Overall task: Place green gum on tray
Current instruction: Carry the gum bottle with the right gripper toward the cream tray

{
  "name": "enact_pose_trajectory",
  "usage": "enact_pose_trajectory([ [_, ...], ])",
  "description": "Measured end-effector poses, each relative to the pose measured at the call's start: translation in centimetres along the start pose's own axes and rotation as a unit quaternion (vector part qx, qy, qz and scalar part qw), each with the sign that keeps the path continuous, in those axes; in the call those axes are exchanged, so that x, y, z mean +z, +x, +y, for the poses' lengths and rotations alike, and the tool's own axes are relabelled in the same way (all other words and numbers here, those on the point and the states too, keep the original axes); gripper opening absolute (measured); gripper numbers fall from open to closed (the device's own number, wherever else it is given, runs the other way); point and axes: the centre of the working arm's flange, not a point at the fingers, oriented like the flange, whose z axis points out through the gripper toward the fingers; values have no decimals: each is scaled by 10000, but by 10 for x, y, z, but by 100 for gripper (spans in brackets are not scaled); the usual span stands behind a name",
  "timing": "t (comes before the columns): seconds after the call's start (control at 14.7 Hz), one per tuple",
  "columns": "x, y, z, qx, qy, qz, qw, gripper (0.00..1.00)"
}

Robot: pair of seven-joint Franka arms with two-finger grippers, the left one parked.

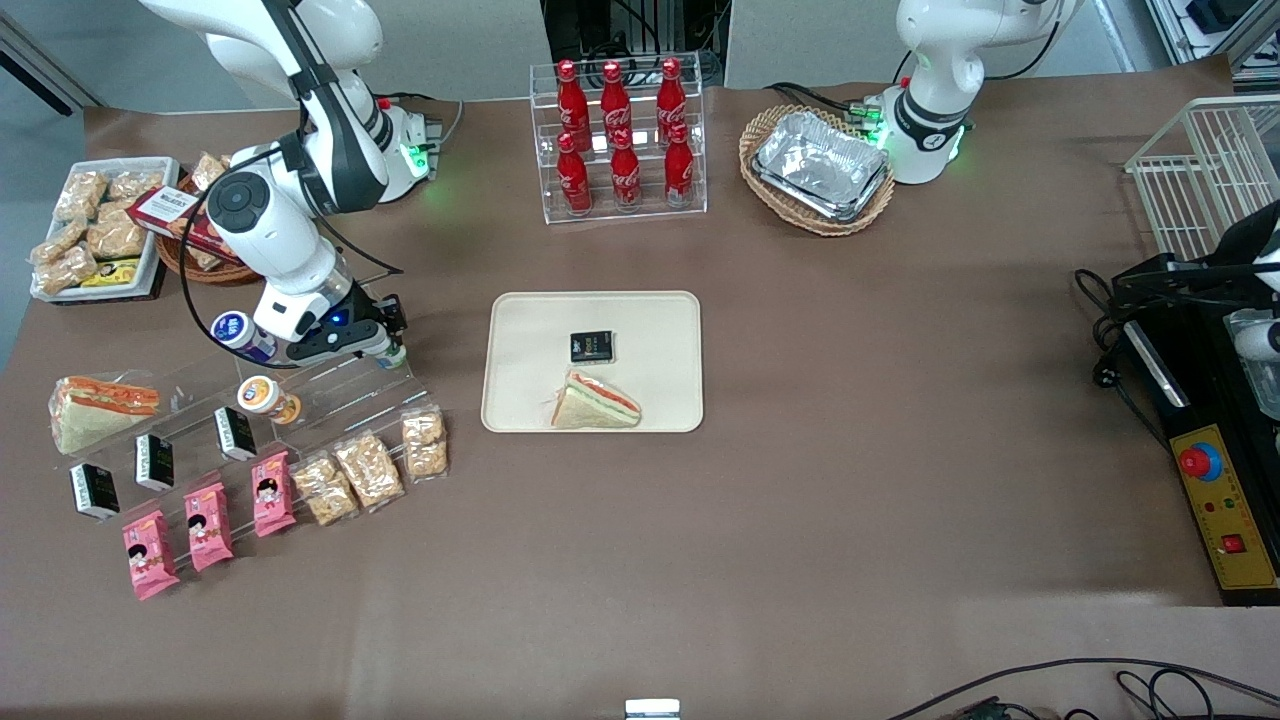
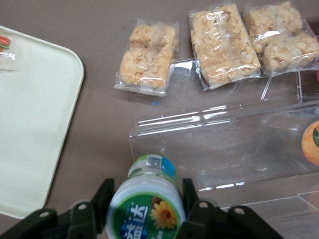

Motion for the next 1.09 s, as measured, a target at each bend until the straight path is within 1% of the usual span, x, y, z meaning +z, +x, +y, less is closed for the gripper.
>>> enact_pose_trajectory([
  [0.07,0,0,0,0,-1,6,10000,59],
  [0.48,-3,2,0,-1,-4,24,10000,59],
  [0.54,-8,5,0,-3,2,-8,10000,59],
  [0.68,-28,18,0,0,31,-180,9998,59],
  [0.75,-42,27,1,3,44,-249,9997,59],
  [1.09,-124,57,1,34,85,-477,9988,59],
])
